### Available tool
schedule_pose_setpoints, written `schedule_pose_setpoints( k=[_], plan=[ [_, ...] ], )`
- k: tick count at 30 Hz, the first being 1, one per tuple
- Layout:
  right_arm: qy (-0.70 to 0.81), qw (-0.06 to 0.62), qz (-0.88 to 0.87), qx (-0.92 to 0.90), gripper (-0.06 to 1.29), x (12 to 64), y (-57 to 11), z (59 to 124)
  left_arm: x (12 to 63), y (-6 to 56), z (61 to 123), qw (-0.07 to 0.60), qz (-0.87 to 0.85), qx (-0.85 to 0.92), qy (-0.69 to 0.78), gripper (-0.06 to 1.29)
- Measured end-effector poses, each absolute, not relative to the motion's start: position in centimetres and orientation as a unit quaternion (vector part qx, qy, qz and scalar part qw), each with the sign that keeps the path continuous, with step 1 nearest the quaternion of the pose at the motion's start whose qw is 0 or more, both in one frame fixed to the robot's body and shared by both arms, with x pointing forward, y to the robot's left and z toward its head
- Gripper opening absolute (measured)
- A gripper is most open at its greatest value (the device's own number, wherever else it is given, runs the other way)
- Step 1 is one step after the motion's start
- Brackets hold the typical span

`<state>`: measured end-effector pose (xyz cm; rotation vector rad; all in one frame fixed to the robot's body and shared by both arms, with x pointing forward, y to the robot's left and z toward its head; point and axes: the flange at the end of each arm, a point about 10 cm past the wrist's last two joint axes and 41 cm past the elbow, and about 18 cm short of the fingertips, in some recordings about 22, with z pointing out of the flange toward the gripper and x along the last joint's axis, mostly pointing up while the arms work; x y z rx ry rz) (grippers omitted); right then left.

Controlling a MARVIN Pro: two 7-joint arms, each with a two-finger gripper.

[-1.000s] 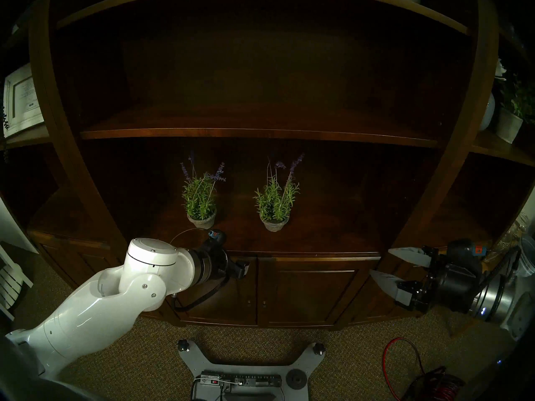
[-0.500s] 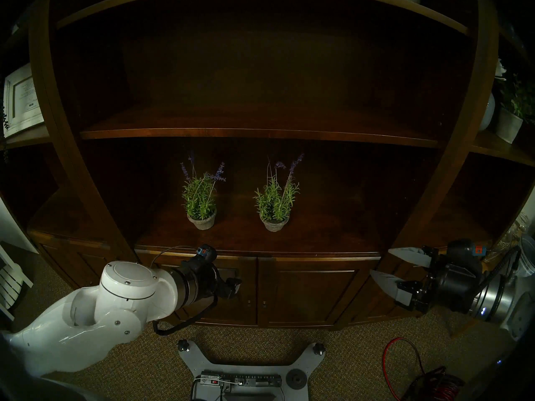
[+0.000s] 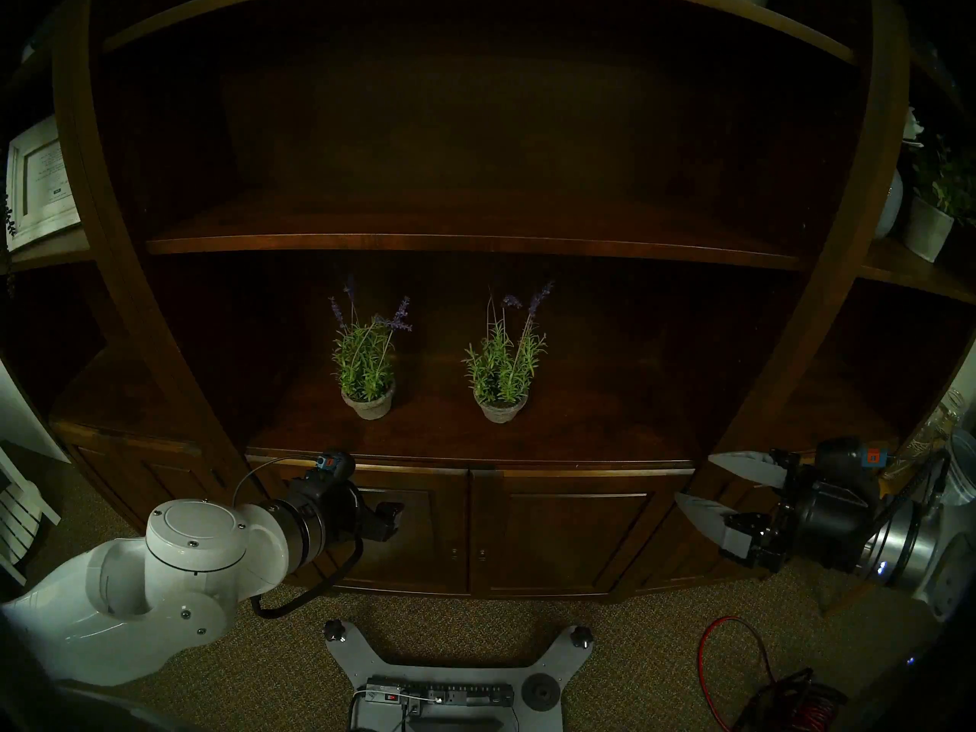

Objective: Place the fake decorative plant upright

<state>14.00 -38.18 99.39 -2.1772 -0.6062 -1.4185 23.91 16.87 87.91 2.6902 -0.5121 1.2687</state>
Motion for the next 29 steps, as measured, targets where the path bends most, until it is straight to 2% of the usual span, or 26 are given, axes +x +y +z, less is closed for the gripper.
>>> schedule_pose_setpoints(
  k=[29],
  plan=[
    [-0.221,0.235,-0.517,-0.793,1.24,14.0,-38.2,99.4,21.2,20.4,86.0,0.114,0.481,0.860,-0.125,1.21]
  ],
)
